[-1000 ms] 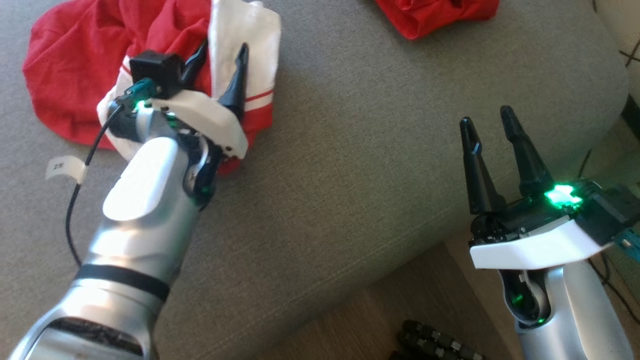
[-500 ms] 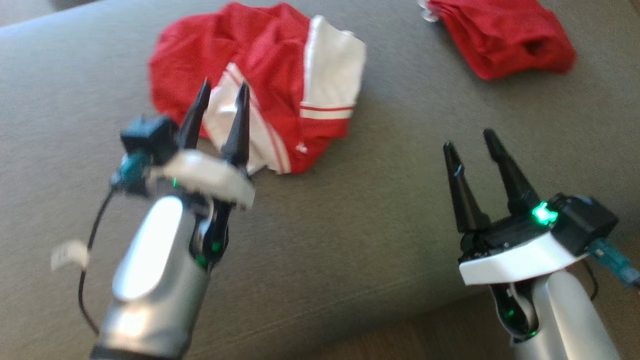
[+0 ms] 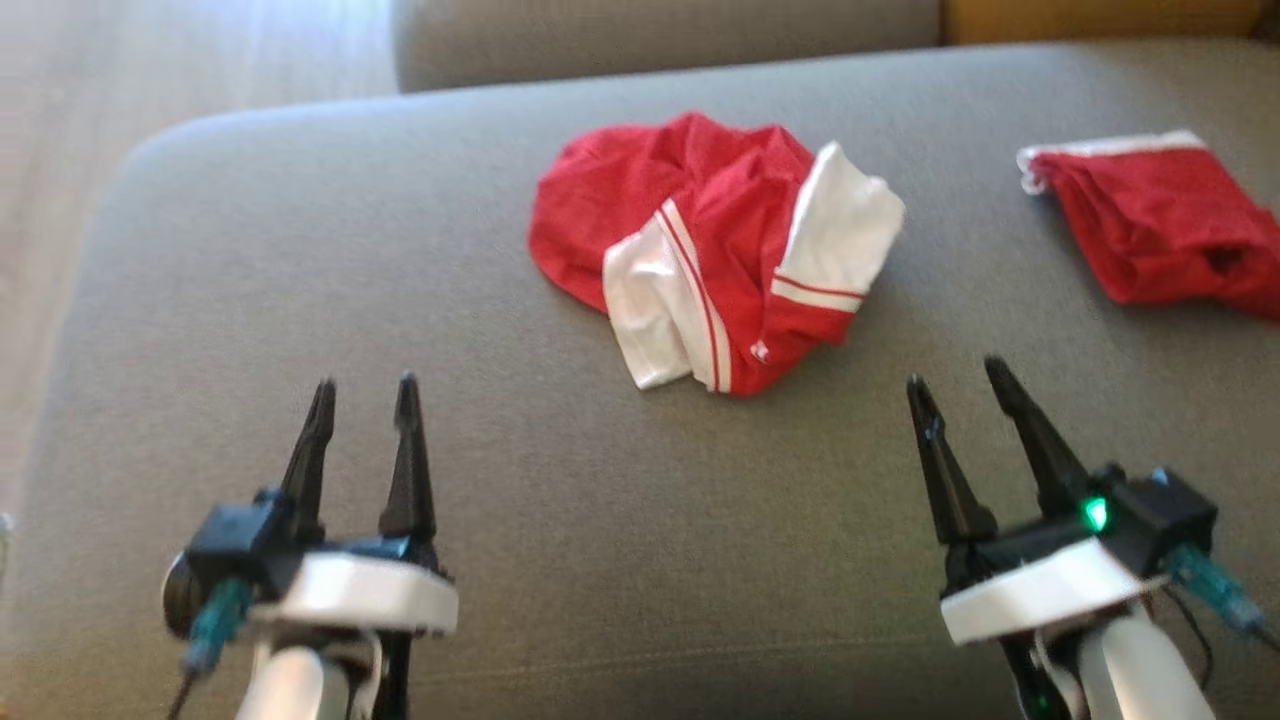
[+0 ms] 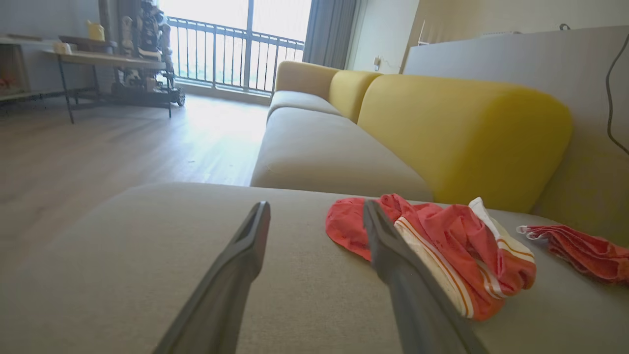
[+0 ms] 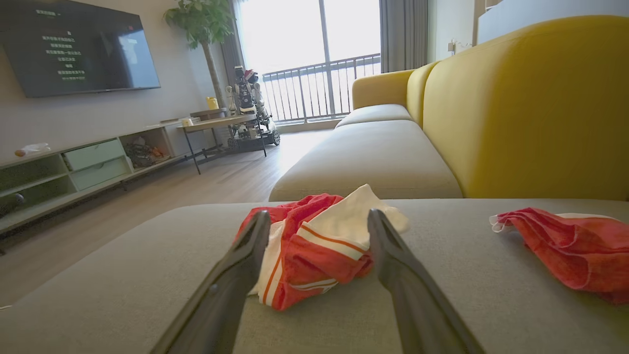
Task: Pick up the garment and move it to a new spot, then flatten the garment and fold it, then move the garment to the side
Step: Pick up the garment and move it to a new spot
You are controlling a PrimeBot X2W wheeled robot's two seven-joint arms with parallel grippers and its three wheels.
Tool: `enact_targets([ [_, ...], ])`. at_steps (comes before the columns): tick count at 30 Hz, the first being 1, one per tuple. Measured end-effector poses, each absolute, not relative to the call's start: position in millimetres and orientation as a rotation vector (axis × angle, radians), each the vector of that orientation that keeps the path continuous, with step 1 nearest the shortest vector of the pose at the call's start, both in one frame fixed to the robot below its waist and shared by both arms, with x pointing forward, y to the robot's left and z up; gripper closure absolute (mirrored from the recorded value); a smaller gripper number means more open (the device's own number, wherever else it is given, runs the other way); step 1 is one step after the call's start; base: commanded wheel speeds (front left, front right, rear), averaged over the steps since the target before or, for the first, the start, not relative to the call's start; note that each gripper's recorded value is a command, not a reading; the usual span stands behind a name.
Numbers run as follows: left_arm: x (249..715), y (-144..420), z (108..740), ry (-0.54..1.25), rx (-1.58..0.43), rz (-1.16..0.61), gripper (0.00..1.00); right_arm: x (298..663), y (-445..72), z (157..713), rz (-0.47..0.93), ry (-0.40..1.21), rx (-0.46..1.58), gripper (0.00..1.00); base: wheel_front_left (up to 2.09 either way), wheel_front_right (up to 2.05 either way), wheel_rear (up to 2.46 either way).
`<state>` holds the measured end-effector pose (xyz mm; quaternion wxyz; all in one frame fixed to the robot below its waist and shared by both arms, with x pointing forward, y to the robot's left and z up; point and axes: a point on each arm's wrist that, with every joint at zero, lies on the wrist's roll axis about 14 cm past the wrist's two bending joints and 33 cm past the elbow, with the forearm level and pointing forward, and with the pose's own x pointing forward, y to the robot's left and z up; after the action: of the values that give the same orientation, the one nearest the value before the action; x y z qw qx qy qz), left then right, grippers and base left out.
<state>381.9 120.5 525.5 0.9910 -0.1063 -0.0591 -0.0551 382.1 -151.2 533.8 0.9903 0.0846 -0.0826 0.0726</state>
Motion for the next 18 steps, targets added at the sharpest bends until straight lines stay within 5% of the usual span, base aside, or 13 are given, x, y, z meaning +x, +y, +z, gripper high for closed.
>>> enact_targets([
  [11,300,148,524,-0.13,-0.071,-0.001,0.0,345,-143,531,0.174,-0.157,0.136,0.0,0.0,0.0,0.0],
  [18,289,148,513,-0.096,-0.072,-0.001,0.0,337,-146,529,0.164,-0.155,0.136,0.0,0.0,0.0,0.0],
])
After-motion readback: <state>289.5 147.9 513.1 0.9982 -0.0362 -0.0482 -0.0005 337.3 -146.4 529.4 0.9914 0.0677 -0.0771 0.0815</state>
